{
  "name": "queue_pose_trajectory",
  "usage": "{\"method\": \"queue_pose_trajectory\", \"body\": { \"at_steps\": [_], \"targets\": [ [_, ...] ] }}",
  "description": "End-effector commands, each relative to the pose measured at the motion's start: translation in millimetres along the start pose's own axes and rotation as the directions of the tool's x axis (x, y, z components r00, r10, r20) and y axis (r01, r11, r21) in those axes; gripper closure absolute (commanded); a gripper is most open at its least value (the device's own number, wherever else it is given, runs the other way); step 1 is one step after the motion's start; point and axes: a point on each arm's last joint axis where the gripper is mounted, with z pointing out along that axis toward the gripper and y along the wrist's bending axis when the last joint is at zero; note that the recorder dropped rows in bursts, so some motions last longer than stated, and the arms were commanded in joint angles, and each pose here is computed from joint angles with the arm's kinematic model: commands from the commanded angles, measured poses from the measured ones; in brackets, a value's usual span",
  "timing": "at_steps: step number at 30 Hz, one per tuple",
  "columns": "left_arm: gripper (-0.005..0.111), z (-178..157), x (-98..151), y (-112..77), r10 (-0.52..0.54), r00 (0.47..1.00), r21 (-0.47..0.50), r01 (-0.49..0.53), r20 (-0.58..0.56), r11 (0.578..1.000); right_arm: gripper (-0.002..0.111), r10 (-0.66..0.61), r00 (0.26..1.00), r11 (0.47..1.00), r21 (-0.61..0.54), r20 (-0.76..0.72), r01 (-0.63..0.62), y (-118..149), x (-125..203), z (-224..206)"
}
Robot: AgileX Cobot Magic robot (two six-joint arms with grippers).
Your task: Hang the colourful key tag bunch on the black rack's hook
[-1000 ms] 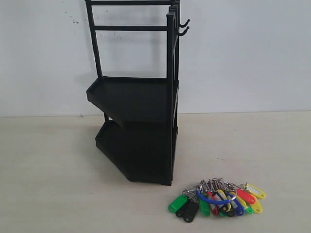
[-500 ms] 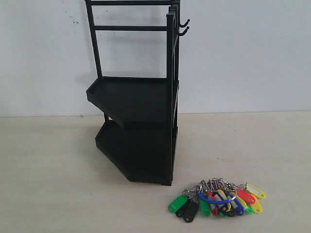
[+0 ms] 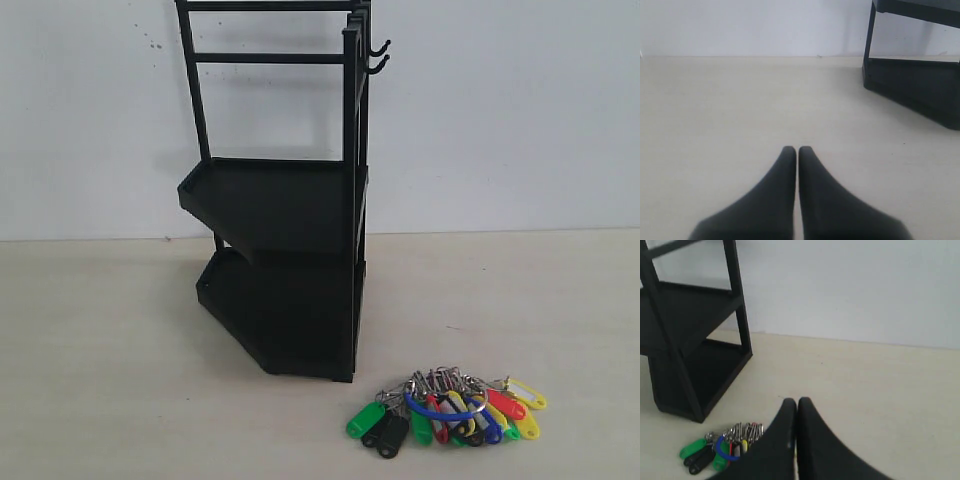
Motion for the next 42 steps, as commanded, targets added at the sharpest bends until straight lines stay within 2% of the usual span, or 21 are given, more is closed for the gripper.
{"method": "queue_pose_trajectory", "body": {
  "at_steps": [1,6,9,12,15,17,19,23,27,29,33,36,39,42],
  "targets": [
    [0.102,0,-2,0.1,-0.018,1.0,-0.002,0.018,0.019,1.0,0.108,0.002,0.998,1.0,0.003,-0.056,-0.002,-2,0,13],
    [0.102,0,-2,0.1,-0.018,1.0,-0.002,0.018,0.019,1.0,0.108,0.047,0.998,0.999,-0.002,-0.049,-0.047,-1,-1,17],
    [0.102,0,-2,0.1,-0.018,1.0,-0.002,0.018,0.019,1.0,0.108,0.014,0.996,1.0,-0.001,-0.093,-0.014,-2,2,28],
    [0.102,0,-2,0.1,-0.018,1.0,-0.002,0.018,0.019,1.0,0.108,-0.089,0.97,0.996,-0.034,-0.227,0.083,-4,9,51],
    [0.102,0,-2,0.1,-0.018,1.0,-0.002,0.018,0.019,1.0,0.108,-0.231,0.868,0.971,-0.154,-0.439,0.181,-3,15,77],
    [0.102,0,-2,0.1,-0.018,1.0,-0.002,0.018,0.019,1.0,0.108,-0.347,0.777,0.933,-0.274,-0.525,0.232,1,15,95],
    [0.102,0,-2,0.1,-0.018,1.0,-0.002,0.018,0.019,1.0,0.108,-0.453,0.715,0.883,-0.377,-0.532,0.279,8,11,113],
    [0.102,0,-2,0.1,-0.018,1.0,-0.002,0.018,0.019,1.0,0.108,-0.629,0.633,0.76,-0.528,-0.452,0.379,30,6,153],
    [0.102,0,-2,0.1,-0.018,1.0,-0.002,0.018,0.019,1.0,0.108,-0.732,0.547,0.66,-0.622,-0.406,0.422,52,4,185],
    [0.102,0,-2,0.1,-0.018,1.0,-0.002,0.018,0.019,1.0,0.108,-0.795,0.46,0.592,-0.669,-0.395,0.449,62,6,196],
    [0.102,0,-2,0.1,-0.018,1.0,-0.002,0.018,0.019,1.0,0.108,-0.904,0.236,0.428,-0.758,-0.357,0.493,80,16,215],
    [0.102,0,-2,0.1,-0.018,1.0,-0.002,0.018,0.019,1.0,0.108,-0.931,0.148,0.361,-0.782,-0.333,0.508,89,26,226],
    [0.102,0,-2,0.1,-0.018,1.0,-0.002,0.018,0.019,1.0,0.097,-0.943,0.111,0.325,-0.801,-0.313,0.503,97,37,233],
    [0.102,0,-2,0.1,-0.018,1.0,-0.002,0.018,0.019,1.0,0.074,-0.949,0.075,0.302,-0.819,-0.306,0.487,101,48,239]
  ]
}}
